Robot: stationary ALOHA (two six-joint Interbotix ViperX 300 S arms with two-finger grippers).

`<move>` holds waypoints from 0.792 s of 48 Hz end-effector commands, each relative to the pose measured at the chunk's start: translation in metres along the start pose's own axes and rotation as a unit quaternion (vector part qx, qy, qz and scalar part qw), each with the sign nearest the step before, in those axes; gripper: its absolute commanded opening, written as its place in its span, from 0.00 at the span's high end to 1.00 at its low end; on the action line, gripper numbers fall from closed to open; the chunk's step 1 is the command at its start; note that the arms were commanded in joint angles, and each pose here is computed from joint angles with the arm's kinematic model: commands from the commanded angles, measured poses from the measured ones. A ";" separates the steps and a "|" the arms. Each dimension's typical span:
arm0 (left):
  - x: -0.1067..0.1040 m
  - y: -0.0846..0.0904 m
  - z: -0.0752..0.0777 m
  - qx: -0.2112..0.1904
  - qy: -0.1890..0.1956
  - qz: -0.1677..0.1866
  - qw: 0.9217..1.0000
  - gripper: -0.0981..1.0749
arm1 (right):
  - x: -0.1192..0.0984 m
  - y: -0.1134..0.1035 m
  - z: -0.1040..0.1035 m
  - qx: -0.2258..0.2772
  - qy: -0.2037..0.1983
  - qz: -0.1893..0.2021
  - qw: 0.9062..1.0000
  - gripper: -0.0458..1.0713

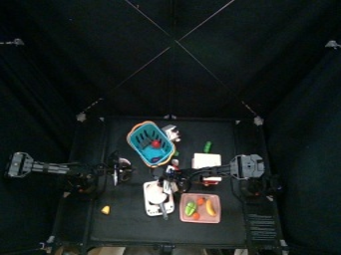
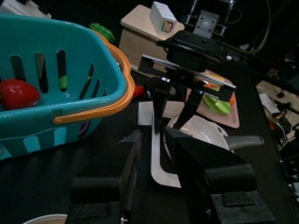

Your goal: Fix pan

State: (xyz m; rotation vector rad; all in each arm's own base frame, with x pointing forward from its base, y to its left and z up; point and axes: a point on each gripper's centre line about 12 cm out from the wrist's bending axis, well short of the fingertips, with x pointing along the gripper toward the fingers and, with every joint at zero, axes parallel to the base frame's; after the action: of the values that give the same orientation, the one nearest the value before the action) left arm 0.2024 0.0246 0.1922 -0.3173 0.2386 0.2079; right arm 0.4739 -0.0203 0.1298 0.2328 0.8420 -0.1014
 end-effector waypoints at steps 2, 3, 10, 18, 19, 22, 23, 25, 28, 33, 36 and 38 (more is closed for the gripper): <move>0.001 -0.002 0.004 0.003 -0.006 -0.004 1.000 0.31 | -0.017 0.003 0.022 0.000 -0.033 0.005 0.999 0.27; 0.001 -0.002 0.004 0.003 -0.006 -0.004 1.000 0.31 | -0.017 0.003 0.022 0.000 -0.033 0.005 0.999 0.26; 0.001 -0.002 0.004 0.003 -0.005 -0.004 1.000 0.31 | -0.018 0.003 0.022 -0.001 -0.033 0.005 0.999 0.20; 0.001 -0.002 0.003 0.003 -0.004 -0.004 1.000 0.31 | -0.023 0.004 0.025 -0.006 -0.036 0.005 0.999 0.17; 0.001 -0.002 0.003 0.003 -0.004 -0.004 1.000 0.31 | -0.024 0.004 0.026 -0.005 -0.038 0.006 0.999 0.17; 0.001 -0.002 0.003 0.002 -0.004 -0.004 1.000 0.31 | -0.027 0.005 0.028 -0.005 -0.041 0.006 0.999 0.17; 0.001 -0.002 0.003 0.003 -0.004 -0.004 1.000 0.31 | -0.028 0.004 0.029 -0.006 -0.043 0.006 0.999 0.17; 0.001 -0.002 0.003 0.002 -0.004 -0.004 1.000 0.31 | -0.030 0.004 0.030 -0.006 -0.045 0.006 0.999 0.17; 0.001 -0.002 0.003 0.002 -0.004 -0.004 1.000 0.31 | -0.036 0.005 0.034 -0.007 -0.052 0.008 0.999 0.17; 0.001 -0.002 0.003 0.002 -0.004 -0.004 1.000 0.31 | -0.040 0.007 0.036 -0.010 -0.056 0.008 0.998 0.17; 0.001 -0.002 0.003 0.002 -0.004 -0.004 1.000 0.31 | -0.043 0.007 0.037 -0.011 -0.057 0.008 0.998 0.17; 0.001 -0.002 0.003 0.002 -0.004 -0.004 1.000 0.31 | -0.043 0.006 0.037 -0.010 -0.058 0.008 0.998 0.17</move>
State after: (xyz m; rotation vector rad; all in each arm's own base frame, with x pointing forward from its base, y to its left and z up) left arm 0.2017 0.0238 0.1912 -0.3156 0.2422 0.2042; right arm 0.4721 -0.0205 0.1557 0.2139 0.7970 -0.0915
